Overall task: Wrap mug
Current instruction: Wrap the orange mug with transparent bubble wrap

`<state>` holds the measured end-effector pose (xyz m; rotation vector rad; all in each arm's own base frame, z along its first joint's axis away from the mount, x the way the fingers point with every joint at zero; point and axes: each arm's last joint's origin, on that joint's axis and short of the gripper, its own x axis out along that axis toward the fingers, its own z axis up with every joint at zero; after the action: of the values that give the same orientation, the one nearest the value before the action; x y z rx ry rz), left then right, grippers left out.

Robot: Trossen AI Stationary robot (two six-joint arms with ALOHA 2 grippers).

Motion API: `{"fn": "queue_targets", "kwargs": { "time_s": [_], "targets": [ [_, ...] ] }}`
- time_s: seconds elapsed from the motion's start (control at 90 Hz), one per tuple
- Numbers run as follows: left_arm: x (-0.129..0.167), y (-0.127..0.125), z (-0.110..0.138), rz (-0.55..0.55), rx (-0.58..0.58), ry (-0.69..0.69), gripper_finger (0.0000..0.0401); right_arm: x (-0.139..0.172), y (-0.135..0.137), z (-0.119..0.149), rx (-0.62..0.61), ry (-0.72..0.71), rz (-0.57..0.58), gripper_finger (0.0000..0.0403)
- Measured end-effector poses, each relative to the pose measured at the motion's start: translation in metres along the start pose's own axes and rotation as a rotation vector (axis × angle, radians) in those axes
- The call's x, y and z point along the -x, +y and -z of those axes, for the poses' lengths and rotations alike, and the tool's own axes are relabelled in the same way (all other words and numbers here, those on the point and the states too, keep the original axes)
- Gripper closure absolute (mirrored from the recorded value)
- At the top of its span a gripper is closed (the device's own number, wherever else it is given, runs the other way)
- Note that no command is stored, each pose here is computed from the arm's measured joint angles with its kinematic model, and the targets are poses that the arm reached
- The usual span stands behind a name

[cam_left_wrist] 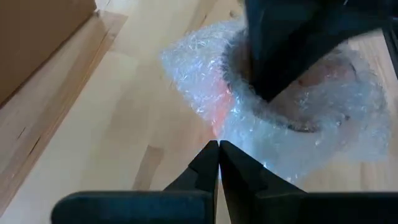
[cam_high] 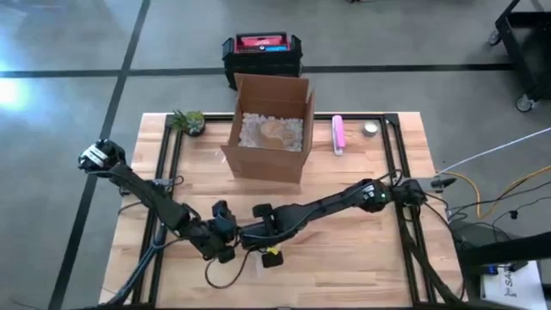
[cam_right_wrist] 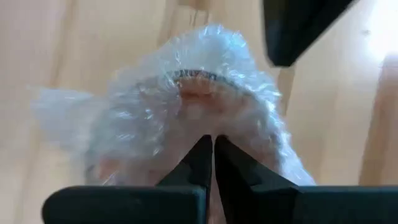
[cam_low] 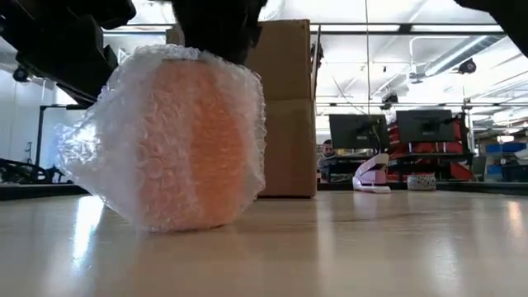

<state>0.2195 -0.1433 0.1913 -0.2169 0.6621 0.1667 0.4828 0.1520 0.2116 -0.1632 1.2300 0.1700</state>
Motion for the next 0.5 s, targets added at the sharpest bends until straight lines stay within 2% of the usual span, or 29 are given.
{"fn": "queue_targets", "kwargs": {
  "time_s": [0.133,0.233,0.5],
  "targets": [
    [0.001,-0.002,-0.004,0.009,-0.011,-0.01,0.0401,0.035,-0.002,0.001,-0.043,-0.027,0.001,0.0401],
    [0.002,-0.003,-0.005,0.01,-0.011,-0.012,0.0401,0.04,-0.003,0.005,-0.087,0.004,0.008,0.0401],
    [0.002,-0.003,-0.006,0.01,-0.011,-0.012,0.0401,-0.001,0.0,0.009,-0.132,0.087,0.039,0.0401]
  ]
}}
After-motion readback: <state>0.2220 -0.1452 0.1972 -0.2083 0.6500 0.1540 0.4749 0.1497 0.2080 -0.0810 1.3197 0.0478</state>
